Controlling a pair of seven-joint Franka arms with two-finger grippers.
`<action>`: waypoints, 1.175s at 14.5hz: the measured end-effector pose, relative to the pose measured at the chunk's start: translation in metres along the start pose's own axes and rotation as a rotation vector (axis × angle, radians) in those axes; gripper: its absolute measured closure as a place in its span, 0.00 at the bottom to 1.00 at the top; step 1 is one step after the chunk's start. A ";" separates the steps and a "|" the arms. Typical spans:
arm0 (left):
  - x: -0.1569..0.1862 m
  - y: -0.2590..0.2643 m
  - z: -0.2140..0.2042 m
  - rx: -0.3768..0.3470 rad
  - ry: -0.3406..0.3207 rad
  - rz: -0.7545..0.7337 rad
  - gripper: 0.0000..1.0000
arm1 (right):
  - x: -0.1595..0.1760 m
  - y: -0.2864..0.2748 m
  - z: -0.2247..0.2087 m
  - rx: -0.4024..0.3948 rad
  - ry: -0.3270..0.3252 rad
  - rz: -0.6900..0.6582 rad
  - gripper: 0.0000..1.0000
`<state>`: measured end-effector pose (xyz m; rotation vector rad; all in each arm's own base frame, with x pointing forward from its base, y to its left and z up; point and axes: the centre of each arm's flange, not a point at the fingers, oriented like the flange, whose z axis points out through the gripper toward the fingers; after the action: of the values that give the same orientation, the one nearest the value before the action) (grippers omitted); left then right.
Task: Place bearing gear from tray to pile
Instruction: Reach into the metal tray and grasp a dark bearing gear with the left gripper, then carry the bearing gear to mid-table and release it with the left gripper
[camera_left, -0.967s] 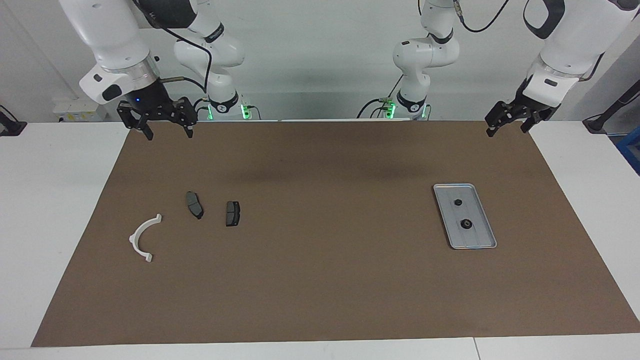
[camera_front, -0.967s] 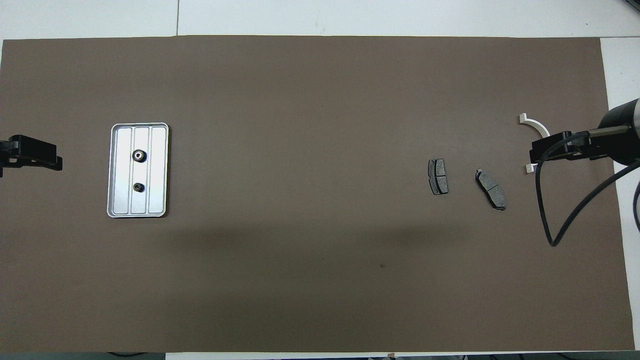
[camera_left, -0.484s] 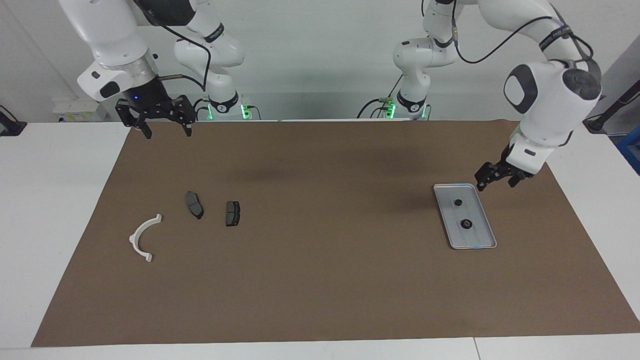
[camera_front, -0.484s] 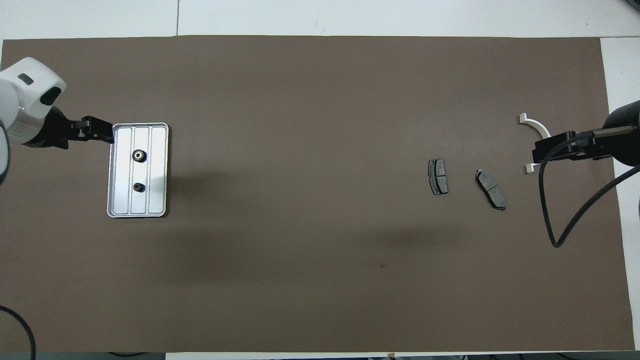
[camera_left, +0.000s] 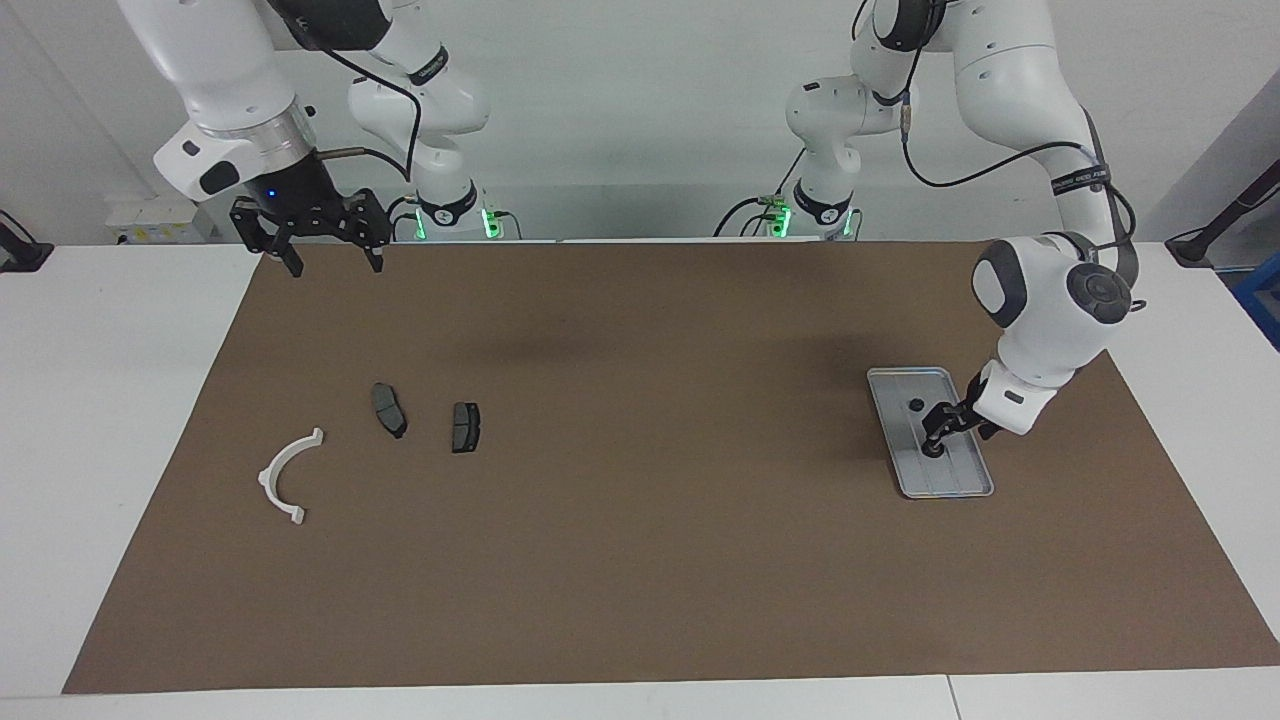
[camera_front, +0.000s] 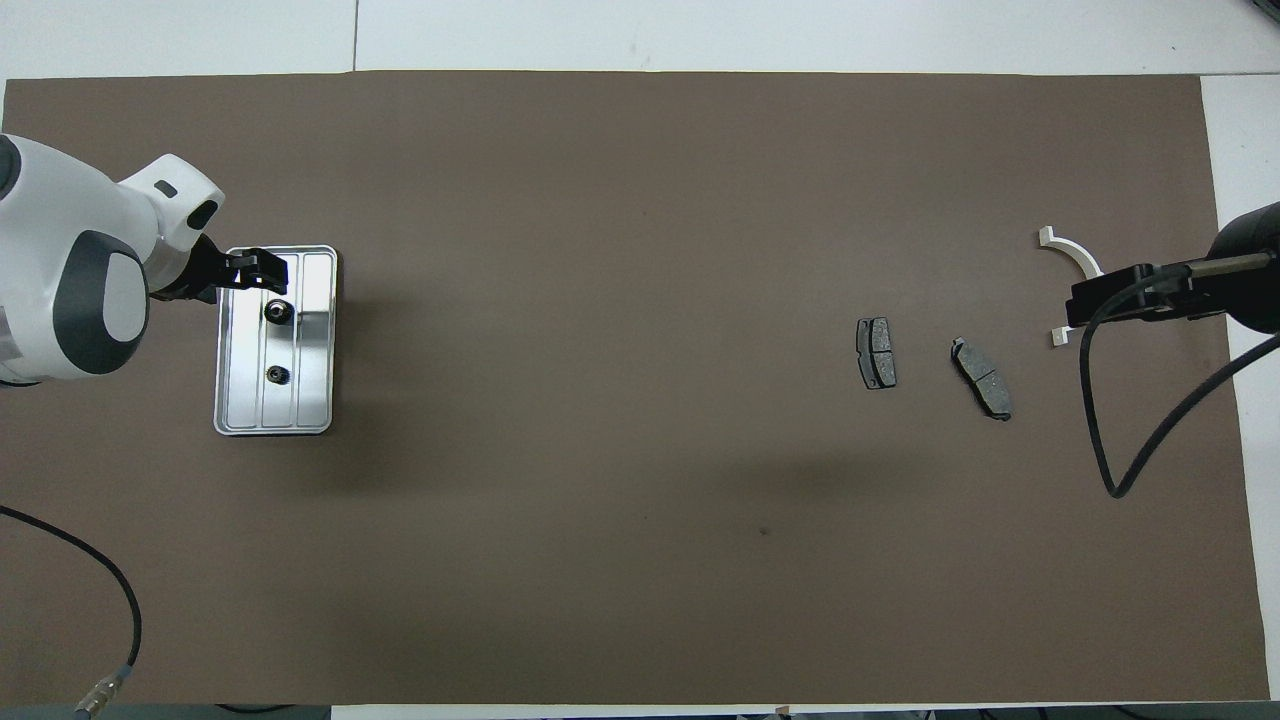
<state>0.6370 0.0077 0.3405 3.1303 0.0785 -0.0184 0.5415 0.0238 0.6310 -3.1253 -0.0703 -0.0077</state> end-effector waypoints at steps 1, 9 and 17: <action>-0.002 -0.001 0.008 0.000 -0.008 -0.002 0.16 | 0.000 0.001 -0.001 0.000 0.001 -0.003 0.00; -0.018 0.001 0.041 -0.001 -0.023 -0.034 0.29 | -0.001 -0.003 -0.001 0.000 0.000 -0.011 0.00; -0.019 0.006 0.038 -0.005 -0.013 -0.049 0.66 | -0.002 -0.004 0.000 0.000 -0.001 -0.014 0.00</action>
<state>0.6178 0.0009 0.3027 3.1223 0.1552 -0.0389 0.5394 0.0281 0.6315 -3.1253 -0.0918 -0.0059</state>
